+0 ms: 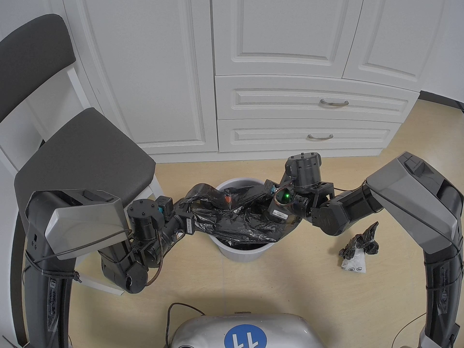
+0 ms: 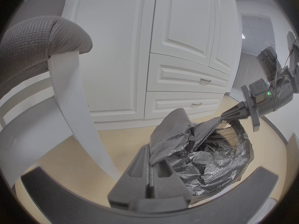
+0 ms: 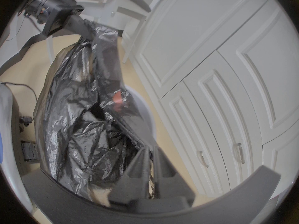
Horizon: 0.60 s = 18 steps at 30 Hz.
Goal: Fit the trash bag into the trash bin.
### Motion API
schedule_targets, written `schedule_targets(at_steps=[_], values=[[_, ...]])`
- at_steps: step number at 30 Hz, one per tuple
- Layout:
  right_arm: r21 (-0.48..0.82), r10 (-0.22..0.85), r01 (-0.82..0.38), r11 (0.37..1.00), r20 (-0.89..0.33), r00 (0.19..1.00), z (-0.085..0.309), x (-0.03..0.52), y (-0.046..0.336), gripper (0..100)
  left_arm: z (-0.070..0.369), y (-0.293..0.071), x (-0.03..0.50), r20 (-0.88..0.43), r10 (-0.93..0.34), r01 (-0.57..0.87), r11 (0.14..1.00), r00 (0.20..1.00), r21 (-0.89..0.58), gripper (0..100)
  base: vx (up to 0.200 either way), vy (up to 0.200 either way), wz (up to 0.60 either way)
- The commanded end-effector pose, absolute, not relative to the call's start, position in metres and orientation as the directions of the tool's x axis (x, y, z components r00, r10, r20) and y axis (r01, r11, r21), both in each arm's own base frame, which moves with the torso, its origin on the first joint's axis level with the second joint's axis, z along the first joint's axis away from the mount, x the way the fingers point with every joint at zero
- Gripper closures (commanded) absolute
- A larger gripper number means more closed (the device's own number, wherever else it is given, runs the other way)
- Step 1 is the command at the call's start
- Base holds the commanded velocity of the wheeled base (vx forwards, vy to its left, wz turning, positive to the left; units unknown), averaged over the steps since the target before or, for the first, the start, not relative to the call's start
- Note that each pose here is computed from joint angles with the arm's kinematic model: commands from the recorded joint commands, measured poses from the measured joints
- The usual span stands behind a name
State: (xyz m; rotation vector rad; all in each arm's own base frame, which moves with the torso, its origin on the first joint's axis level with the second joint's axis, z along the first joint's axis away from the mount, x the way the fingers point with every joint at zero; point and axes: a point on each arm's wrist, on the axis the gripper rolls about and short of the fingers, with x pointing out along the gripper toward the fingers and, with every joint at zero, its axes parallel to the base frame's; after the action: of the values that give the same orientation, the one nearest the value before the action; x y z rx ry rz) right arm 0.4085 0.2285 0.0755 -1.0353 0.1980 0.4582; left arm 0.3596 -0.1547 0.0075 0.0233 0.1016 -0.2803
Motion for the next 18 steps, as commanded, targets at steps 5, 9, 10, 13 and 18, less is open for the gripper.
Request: schedule_targets(at_steps=[5, 9, 10, 13, 18], values=[[-0.770, 0.237, -0.399, 0.498, -0.322, 0.917, 0.076, 0.413, 0.199, 100, 0.008, -0.149, 0.368, -0.087, -0.255, 0.256, 0.967, 0.963, 0.001, 100, 0.000, 0.000, 0.00], [-0.721, 0.194, -0.341, 0.603, -0.282, 0.940, 0.063, 0.421, 0.176, 100, 0.001, -0.143, 0.381, -0.073, -0.230, 0.230, 0.973, 0.970, -0.010, 100, 0.000, 0.000, 0.00], [-0.721, 0.194, -0.341, 0.603, -0.282, 0.940, 0.063, 0.421, 0.176, 100, 0.001, -0.143, 0.381, -0.073, -0.230, 0.230, 0.973, 0.970, -0.010, 100, 0.000, 0.000, 0.00], [-0.621, 0.156, -0.281, 0.732, -0.248, 0.956, 0.046, 0.427, 0.163, 100, -0.002, -0.141, 0.391, -0.055, -0.216, 0.213, 0.976, 0.975, -0.046, 100, 0.000, 0.000, 0.00], [-0.511, 0.133, -0.225, 0.830, -0.210, 0.969, 0.026, 0.435, 0.154, 100, -0.006, -0.142, 0.396, -0.046, -0.211, 0.208, 0.976, 0.976, -0.063, 100, 0.000, 0.000, 0.00]])
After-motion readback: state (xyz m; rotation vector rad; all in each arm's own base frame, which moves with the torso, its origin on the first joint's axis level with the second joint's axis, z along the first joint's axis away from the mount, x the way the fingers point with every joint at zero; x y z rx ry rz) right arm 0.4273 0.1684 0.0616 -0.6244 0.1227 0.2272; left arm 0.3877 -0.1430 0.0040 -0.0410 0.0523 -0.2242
